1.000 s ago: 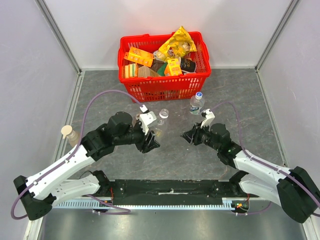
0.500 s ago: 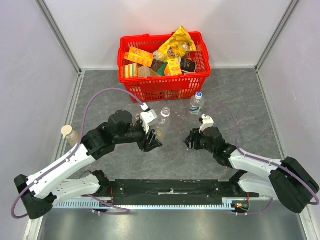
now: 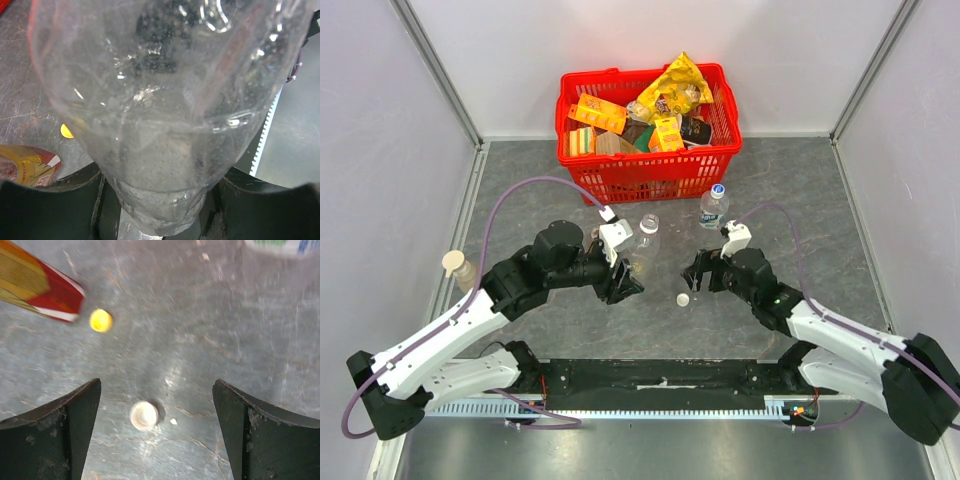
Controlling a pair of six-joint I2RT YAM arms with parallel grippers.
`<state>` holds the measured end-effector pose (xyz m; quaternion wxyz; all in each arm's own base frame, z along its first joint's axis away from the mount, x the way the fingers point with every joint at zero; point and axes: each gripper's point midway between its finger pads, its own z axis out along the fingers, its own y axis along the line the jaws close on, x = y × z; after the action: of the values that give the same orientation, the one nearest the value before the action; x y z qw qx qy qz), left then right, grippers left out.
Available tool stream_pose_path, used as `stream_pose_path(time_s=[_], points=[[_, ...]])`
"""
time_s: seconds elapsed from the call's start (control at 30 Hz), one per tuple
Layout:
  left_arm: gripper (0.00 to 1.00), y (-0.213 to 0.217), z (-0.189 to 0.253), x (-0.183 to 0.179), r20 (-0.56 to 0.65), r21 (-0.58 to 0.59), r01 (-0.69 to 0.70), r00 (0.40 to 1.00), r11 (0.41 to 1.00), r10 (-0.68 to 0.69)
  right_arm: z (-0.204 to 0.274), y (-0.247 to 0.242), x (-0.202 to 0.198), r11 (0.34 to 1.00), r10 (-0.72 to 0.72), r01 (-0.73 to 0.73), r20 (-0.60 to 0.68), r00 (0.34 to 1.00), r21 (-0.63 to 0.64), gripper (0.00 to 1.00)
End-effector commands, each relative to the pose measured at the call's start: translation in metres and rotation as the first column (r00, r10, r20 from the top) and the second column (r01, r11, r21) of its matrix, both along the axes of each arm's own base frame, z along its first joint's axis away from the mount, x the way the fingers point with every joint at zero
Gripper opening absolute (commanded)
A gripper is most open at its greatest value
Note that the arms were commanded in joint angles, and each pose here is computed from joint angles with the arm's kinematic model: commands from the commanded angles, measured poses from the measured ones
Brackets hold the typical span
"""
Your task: Unscrew the bottle caps
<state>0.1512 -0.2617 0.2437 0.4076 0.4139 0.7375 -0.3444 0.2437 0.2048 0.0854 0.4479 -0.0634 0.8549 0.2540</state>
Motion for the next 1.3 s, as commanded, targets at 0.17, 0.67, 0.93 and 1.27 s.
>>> stream_pose_path(time_s=[0.17,0.67,0.93,1.27], points=[[0.06,0.006,0.012,0.004,0.043,-0.014,-0.033,0.999,0.999,0.033,0.121,0.037,-0.005,0.959,0.206,-0.251,0.290,0.935,0.128,0.98],[0.06,0.003,0.005,-0.006,0.027,-0.011,0.030,0.999,0.999,-0.030,0.287,0.090,-0.084,0.553,0.441,-0.781,0.694,0.569,0.290,0.98],[0.06,0.003,0.003,-0.011,0.020,-0.016,0.056,0.998,0.998,-0.056,0.315,0.100,-0.070,0.523,0.385,-0.789,0.736,0.557,0.323,0.98],[0.07,0.003,-0.003,-0.011,0.002,0.001,0.058,0.998,0.998,-0.058,0.320,0.117,-0.068,0.421,0.408,-0.838,0.753,0.516,0.347,0.88]])
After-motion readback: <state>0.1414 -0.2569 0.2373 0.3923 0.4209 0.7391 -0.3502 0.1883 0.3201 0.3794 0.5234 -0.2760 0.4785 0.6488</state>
